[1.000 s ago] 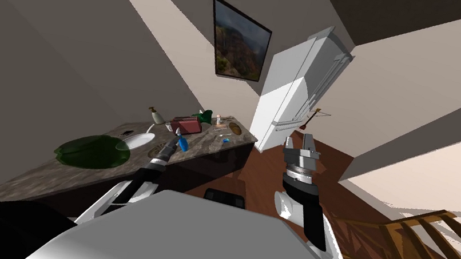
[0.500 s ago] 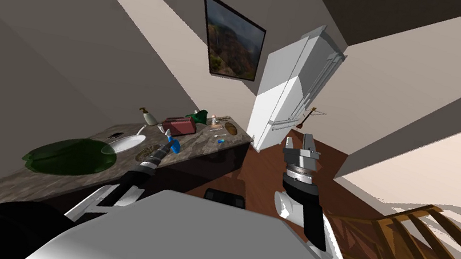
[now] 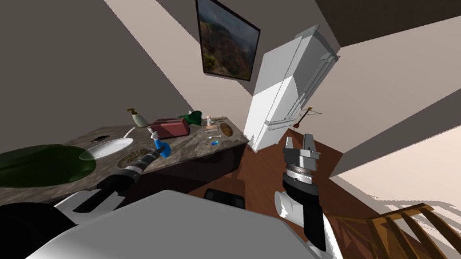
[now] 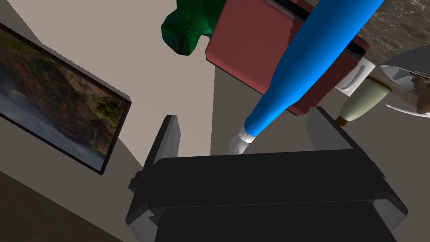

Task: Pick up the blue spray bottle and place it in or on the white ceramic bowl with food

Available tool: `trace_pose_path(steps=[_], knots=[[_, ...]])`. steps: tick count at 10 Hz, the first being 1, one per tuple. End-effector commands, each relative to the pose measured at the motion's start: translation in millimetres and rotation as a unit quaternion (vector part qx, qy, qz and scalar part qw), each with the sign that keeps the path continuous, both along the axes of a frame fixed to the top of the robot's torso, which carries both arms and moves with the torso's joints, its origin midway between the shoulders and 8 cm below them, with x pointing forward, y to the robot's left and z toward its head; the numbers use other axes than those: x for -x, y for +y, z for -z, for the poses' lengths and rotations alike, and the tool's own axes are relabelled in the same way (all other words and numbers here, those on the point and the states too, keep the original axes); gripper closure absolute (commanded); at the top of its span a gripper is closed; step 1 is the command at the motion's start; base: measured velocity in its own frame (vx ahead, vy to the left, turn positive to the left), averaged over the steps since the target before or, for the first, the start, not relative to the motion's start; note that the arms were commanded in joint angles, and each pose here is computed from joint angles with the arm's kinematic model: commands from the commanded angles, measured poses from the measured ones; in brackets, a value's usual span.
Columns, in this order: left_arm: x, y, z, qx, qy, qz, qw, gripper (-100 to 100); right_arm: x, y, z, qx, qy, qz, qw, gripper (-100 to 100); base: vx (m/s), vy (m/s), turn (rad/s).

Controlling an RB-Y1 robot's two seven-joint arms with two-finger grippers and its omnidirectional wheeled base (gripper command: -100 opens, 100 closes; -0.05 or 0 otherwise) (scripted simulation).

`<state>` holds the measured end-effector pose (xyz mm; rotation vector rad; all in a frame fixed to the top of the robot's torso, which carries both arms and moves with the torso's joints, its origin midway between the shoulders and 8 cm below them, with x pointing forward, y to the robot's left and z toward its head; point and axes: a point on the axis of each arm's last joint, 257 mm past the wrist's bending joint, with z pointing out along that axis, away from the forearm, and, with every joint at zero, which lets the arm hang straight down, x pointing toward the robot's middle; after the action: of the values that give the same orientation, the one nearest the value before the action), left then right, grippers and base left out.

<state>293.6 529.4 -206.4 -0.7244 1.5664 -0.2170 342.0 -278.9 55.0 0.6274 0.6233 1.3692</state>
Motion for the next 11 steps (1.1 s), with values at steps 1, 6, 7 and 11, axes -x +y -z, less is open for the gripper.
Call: trace_pose_path(steps=[1, 6, 7, 11], knots=[[14, 24.7, 6, -0.029, 0.037, -0.017, 0.9987, -100, 0, 0, 0, 0.0, 0.0, 0.0, 1.0, 0, 0.084, -0.069, -0.056], [48, 74.9, 18, -0.091, 0.117, -0.05, 0.9878, -100, 0, 0, 0, 0.0, 0.0, 0.0, 1.0, 0, 0.07, -0.046, -0.034], [55, 85.7, 20, -0.105, 0.134, -0.057, 0.9838, -100, 0, 0, 0, 0.0, 0.0, 0.0, 1.0, 0, 0.083, -0.058, -0.045], [85, 127.3, 19, -0.16, 0.2, -0.08, 0.9634, -100, 0, 0, 0, 0.0, 0.0, 0.0, 1.0, 0, 0.093, -0.039, -0.045]])
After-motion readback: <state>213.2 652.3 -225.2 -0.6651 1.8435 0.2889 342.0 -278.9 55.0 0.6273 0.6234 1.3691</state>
